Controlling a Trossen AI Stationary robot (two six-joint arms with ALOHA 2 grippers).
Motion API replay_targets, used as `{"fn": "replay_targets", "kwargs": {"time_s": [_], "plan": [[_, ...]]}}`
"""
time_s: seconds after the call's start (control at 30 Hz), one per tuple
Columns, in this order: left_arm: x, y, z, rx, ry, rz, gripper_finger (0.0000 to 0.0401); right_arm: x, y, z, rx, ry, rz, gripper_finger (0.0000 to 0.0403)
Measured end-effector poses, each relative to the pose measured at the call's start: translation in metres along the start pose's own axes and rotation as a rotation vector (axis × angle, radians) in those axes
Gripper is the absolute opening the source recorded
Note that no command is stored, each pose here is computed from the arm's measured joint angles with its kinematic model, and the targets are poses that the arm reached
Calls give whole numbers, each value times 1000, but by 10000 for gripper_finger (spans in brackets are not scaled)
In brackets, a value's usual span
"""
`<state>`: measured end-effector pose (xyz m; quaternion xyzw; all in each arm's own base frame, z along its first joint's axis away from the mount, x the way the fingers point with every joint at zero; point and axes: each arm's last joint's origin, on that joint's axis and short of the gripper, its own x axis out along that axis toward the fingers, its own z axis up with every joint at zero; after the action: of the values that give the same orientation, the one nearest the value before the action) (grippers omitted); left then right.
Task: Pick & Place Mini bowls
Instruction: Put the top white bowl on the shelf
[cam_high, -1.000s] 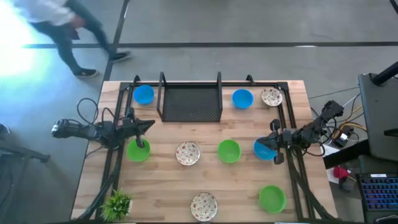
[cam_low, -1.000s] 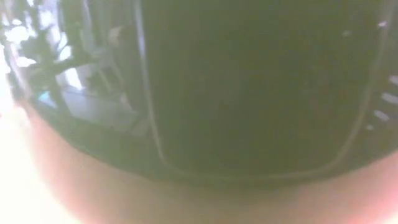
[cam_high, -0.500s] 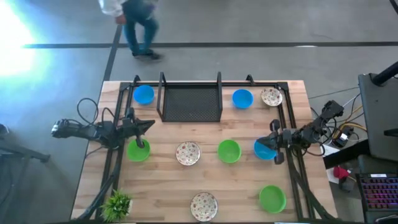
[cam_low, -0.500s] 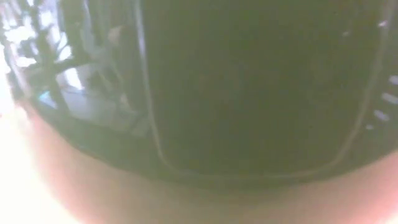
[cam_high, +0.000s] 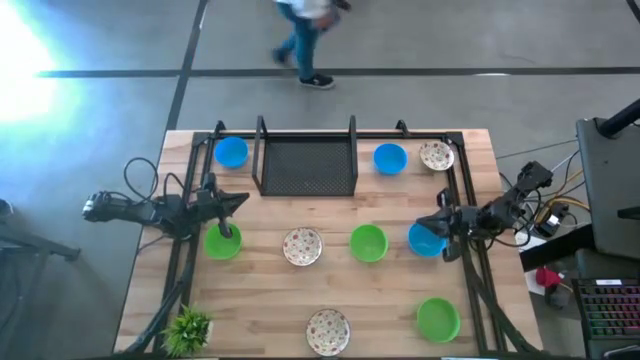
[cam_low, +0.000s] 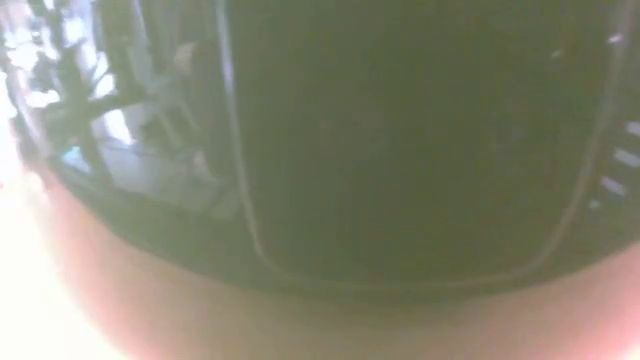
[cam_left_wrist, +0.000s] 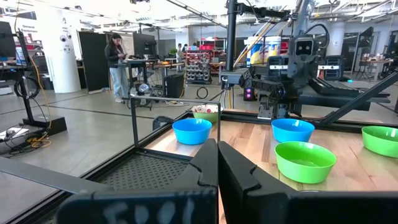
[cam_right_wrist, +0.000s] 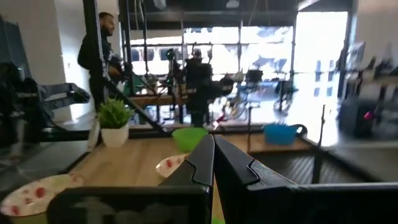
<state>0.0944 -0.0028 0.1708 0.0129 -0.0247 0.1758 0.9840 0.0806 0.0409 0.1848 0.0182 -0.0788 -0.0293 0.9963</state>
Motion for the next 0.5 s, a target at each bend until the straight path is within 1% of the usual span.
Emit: {"fn": "replay_targets", "kwargs": {"time_s": [0.13,0.33,0.5], "plan": [[0,0,0,0,0,0,0,0,-3,1,-60,8,-110,8],[0,0,0,0,0,0,0,0,-5,0,-110,21,-169,8],[0,0,0,0,0,0,0,-1,-9,0,-168,51,-293,8]]}}
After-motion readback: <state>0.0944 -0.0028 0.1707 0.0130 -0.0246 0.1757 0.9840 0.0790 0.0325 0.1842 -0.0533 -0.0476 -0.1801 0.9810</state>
